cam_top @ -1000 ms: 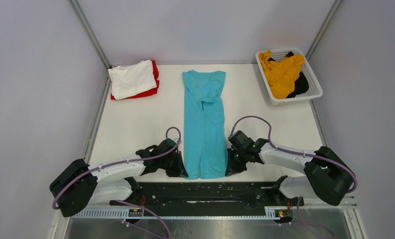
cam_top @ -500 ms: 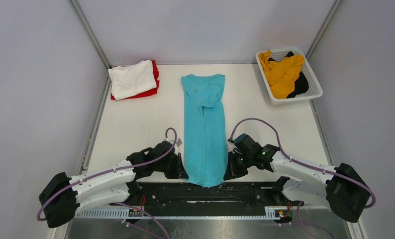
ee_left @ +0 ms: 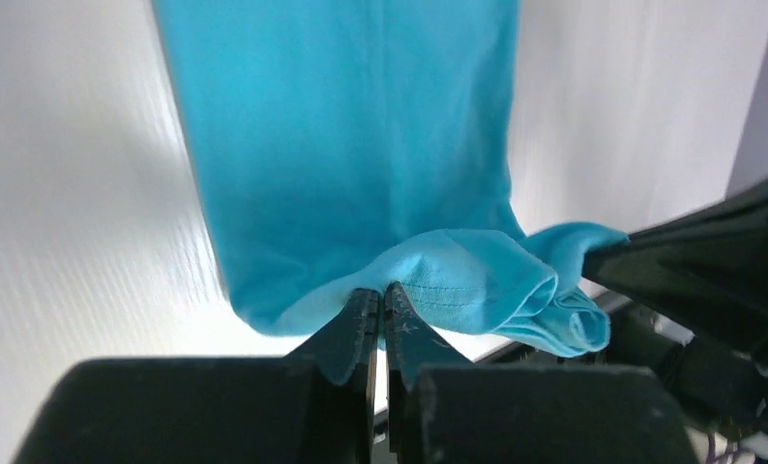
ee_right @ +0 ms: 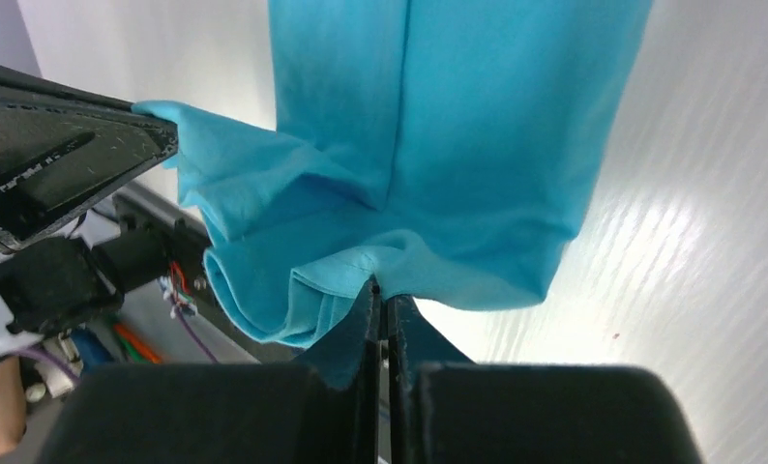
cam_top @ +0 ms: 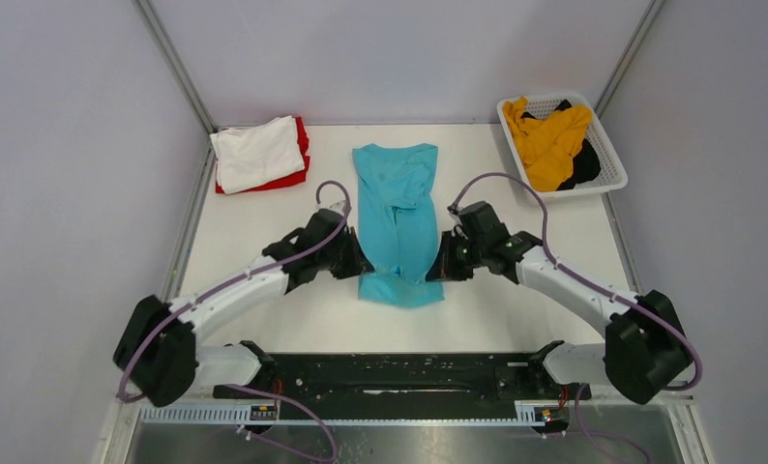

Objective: Fold and stack the t-shirts
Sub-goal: Fold the folded rectangular tshirt in 1/3 of the way

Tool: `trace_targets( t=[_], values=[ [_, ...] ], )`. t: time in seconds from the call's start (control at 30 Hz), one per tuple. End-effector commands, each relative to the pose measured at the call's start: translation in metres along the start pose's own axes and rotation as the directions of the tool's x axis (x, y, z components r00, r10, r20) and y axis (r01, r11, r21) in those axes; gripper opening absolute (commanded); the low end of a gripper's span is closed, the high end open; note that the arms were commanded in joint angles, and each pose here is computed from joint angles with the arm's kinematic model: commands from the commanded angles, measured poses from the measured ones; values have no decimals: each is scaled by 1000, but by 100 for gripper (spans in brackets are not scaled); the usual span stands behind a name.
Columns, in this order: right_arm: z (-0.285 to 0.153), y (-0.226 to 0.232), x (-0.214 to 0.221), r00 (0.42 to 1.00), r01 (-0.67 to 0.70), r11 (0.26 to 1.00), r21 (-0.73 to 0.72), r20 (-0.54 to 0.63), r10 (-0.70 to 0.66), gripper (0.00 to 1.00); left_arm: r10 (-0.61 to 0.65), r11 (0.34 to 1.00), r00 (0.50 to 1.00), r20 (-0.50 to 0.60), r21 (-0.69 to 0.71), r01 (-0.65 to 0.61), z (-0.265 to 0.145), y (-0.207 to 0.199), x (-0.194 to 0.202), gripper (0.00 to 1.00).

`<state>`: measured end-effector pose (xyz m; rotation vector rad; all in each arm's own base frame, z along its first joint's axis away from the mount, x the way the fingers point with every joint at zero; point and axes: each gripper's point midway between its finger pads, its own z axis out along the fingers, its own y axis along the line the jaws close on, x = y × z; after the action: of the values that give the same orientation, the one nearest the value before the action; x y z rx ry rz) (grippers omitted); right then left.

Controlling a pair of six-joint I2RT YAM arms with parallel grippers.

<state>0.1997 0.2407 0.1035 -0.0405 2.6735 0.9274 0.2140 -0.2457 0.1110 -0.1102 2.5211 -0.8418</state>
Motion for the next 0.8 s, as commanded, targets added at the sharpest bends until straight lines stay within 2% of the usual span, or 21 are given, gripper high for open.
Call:
trace_targets(
  t=[0.0,0.13,0.37,0.63,0.77],
  values=[
    [3,-8,-52,993,10,998,67,121,-18,0,6,1000,998,69,-23,-4,15,-5,-49,0],
    [11,-13,-82,989,-3,996,94,144,-11,0,-1,998,995,95,-62,7,25,4,-76,0],
    [31,-12,-122,989,-25,998,61,148,16,0,3,995,993,122,-98,9,42,14,-112,0],
    [44,-23,-156,984,-46,996,78,174,31,0,-14,992,997,73,-122,23,67,26,-134,0],
    [54,-30,-168,984,-62,995,80,171,48,4,-18,991,997,71,-133,27,76,32,-143,5]
  ],
)
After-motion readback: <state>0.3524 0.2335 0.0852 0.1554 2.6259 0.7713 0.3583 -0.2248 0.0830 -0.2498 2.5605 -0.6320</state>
